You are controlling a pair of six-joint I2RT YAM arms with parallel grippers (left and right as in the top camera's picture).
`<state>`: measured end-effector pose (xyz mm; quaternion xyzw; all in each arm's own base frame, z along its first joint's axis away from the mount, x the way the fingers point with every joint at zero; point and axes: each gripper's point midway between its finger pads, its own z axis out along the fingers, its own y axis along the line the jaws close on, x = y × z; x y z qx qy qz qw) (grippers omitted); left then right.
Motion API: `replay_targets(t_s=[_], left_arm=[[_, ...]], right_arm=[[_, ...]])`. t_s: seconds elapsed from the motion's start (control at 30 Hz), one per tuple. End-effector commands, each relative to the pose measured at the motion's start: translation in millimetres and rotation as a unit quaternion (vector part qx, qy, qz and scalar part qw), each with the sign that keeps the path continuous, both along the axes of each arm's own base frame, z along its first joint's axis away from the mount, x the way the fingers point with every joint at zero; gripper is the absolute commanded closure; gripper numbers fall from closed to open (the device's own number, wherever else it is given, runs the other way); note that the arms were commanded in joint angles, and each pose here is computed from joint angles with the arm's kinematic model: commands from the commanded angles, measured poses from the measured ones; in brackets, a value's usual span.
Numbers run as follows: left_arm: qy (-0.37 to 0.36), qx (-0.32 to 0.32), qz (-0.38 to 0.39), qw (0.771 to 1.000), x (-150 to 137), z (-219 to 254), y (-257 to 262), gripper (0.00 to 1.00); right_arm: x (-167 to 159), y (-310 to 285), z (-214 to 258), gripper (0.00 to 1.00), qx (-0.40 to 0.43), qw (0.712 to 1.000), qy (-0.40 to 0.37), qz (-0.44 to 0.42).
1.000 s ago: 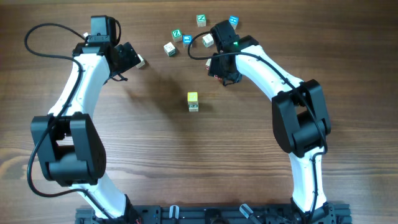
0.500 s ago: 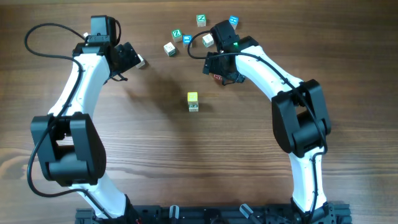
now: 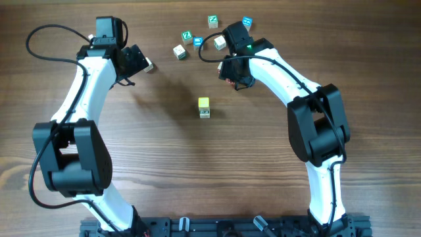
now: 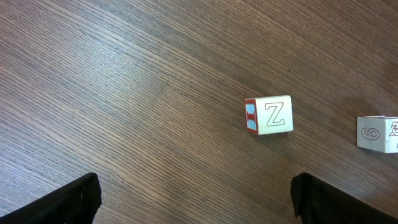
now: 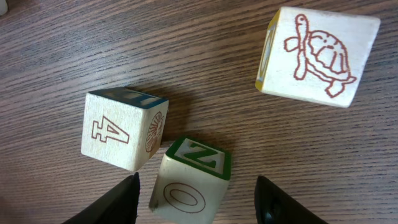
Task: Form a tower
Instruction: 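Lower the right gripper over the green-lettered Z block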
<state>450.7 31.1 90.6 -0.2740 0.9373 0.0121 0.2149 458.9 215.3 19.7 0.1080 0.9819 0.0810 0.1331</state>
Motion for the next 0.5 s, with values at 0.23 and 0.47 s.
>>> replay_targets(t_s=[0.23,0.47], left_arm=[[0.01,0.004,-0.001,1.0,-2.2,-7.3,0.9,0.0],[0.01,0.004,-0.001,1.0,-2.1,-7.2,0.9,0.0]], right_arm=[[-8.9,-3.3,-10.1,0.66,-0.01,1.0,0.021,0.001],[-10.8,-4.5,-10.2,0.71,-0.011,1.0,0.025,0.0]])
